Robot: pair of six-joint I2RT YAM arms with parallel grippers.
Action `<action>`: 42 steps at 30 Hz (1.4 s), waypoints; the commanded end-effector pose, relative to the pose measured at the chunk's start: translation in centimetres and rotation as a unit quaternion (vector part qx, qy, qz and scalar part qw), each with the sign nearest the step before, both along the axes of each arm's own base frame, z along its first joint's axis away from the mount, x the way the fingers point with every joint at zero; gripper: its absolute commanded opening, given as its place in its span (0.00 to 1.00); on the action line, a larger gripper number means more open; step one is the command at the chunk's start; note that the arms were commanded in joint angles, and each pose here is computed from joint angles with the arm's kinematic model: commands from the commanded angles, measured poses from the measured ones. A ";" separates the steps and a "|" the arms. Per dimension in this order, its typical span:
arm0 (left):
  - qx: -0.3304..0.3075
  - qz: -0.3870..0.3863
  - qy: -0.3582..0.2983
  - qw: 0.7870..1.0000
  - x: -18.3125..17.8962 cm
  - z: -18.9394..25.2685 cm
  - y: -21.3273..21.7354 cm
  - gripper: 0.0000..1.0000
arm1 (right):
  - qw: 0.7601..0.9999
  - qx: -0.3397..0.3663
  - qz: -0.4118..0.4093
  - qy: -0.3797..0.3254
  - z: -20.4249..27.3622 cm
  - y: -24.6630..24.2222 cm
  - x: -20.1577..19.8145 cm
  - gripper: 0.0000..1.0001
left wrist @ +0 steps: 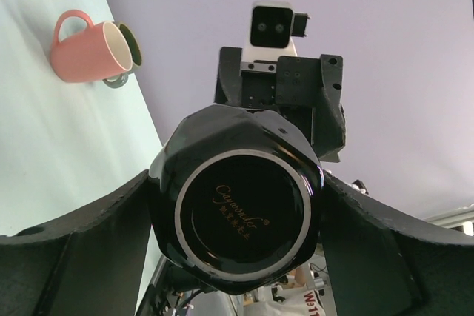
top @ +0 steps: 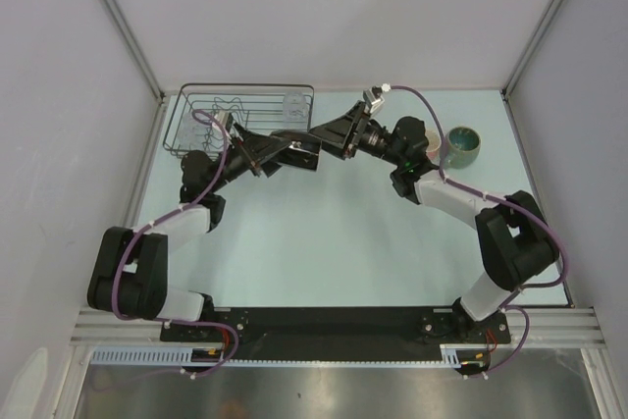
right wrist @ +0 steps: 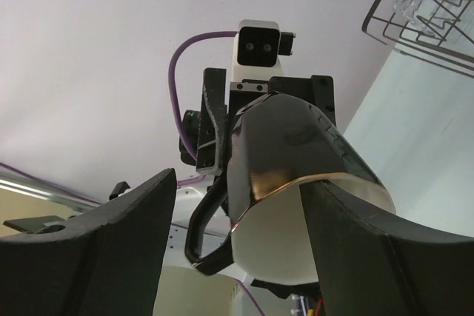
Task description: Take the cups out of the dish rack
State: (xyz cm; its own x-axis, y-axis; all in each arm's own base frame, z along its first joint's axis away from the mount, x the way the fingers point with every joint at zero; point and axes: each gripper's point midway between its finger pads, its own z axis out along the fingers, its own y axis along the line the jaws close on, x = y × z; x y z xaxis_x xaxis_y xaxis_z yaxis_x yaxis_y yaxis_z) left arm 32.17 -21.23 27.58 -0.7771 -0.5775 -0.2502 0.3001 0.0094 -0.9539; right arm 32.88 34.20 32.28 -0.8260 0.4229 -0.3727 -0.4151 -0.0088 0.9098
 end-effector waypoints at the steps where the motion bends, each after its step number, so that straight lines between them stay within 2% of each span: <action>1: -0.019 -0.015 -0.090 0.996 -2.2 4.4 -0.8 0.00 | 0.998 0.033 0.024 -0.037 2.7 1.3 -0.6 0.73; 5: -0.016 -0.026 -0.092 0.995 -3.0 4.4 -1.6 0.00 | 0.998 0.042 0.032 -0.035 2.9 1.8 -0.6 0.67; 8: -0.015 -0.031 -0.091 0.995 -3.4 4.3 -2.1 0.00 | 0.998 0.046 0.039 -0.037 2.9 2.0 -0.6 0.55; 11: -0.015 -0.034 -0.086 0.996 -3.6 3.9 -2.4 0.00 | 0.997 0.053 0.043 -0.033 3.0 2.0 -0.7 0.36; 12: -0.016 -0.034 -0.087 0.996 -3.6 4.0 -2.4 0.00 | 0.997 0.056 0.044 -0.034 3.1 2.0 -0.8 0.24; 14: -0.015 -0.034 -0.085 0.996 -3.7 3.8 -2.4 0.01 | 0.997 0.056 0.045 -0.033 3.0 1.9 -0.9 0.13; 15: -0.014 -0.034 -0.086 0.996 -3.7 3.8 -2.4 0.00 | 0.997 0.056 0.044 -0.034 3.1 1.9 -0.9 0.01; 26: -0.003 -0.034 -0.072 0.997 -2.7 3.2 -2.7 0.01 | 0.997 0.046 0.045 -0.046 3.6 1.3 -2.0 0.00; 28: 0.006 -0.032 -0.062 0.998 -2.2 2.7 -2.8 0.09 | 0.997 0.042 0.042 -0.051 3.9 1.2 -2.2 0.00; 29: 0.008 -0.032 -0.064 0.997 -2.0 2.8 -2.9 0.19 | 0.997 0.037 0.040 -0.055 3.9 1.1 -2.3 0.00; 30: 0.012 -0.032 -0.059 0.998 -1.8 2.5 -2.9 0.23 | 0.997 0.035 0.039 -0.057 4.0 1.0 -2.4 0.00; 34: 0.024 -0.032 -0.045 0.998 -0.7 1.8 -3.3 0.31 | 0.997 0.022 0.037 -0.060 4.1 0.9 -2.7 0.00; 35: 0.029 -0.032 -0.035 0.998 -0.1 1.4 -3.4 0.29 | 0.997 0.021 0.037 -0.063 4.3 0.7 -2.9 0.00; 37: 0.033 -0.033 -0.033 0.998 0.4 1.1 -3.6 0.07 | 0.997 0.020 0.038 -0.061 4.3 0.6 -3.0 0.00; 38: 0.034 -0.033 -0.033 0.998 0.9 1.0 -3.7 0.01 | 0.997 0.020 0.038 -0.063 4.5 0.5 -3.2 0.00; 42: 0.048 -0.023 -0.036 0.998 2.1 0.8 -3.9 0.00 | 0.997 0.013 0.047 -0.061 4.0 0.5 -3.7 0.00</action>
